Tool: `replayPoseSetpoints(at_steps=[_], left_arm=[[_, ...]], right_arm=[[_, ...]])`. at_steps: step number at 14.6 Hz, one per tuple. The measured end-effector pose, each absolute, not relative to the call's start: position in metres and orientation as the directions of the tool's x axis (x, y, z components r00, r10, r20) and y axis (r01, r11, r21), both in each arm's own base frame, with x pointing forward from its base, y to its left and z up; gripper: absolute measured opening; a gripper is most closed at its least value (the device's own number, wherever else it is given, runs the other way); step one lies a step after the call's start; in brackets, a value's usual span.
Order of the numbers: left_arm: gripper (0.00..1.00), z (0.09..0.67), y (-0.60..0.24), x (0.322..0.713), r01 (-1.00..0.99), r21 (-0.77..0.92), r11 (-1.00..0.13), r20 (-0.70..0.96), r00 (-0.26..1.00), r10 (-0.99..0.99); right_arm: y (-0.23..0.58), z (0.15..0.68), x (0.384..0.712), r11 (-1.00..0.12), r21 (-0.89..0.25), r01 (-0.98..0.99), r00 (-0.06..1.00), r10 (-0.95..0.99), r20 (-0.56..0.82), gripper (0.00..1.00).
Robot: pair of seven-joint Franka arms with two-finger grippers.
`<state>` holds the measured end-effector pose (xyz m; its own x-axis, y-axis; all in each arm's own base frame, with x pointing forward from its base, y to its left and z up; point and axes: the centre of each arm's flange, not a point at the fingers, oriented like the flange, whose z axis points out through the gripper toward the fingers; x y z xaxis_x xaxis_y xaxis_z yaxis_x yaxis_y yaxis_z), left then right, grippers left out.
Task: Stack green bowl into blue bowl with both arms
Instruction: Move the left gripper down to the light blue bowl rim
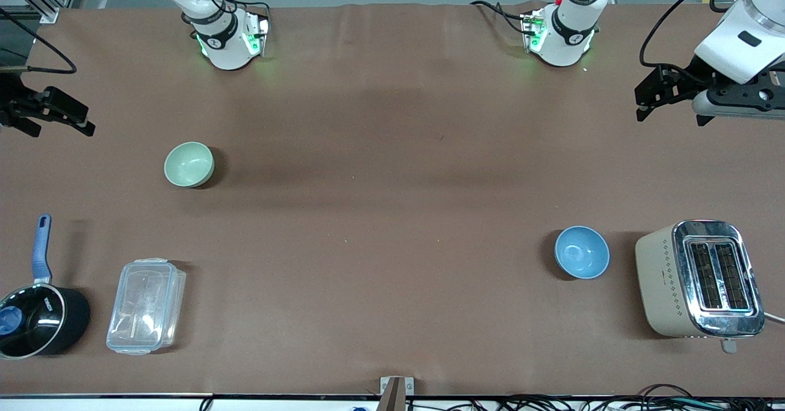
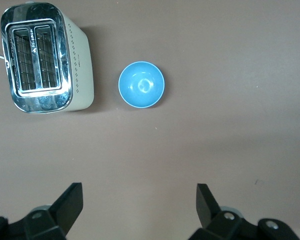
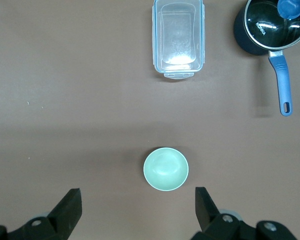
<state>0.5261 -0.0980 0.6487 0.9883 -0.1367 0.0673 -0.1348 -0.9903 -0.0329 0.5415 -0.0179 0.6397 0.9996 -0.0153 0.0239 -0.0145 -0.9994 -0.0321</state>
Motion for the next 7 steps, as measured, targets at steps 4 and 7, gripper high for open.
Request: replayPoseSetpoints(at_steps=[4,7], left_arm=[[1.0,0.64,-0.097,0.532,-0.132,-0.033,-0.991,0.051,0.99,-0.134],[1.0,0.617,-0.087,0.548,-0.113,-0.032,-0.993,0.01,0.994,-0.113]], right_arm=[[-0.018,0.64,0.541,-0.999,-0.032,-0.015,1.0,-0.015,0.024,1.0],[-0.019,0.639,0.541,-0.999,-0.032,-0.016,1.0,-0.017,0.017,1.0]])
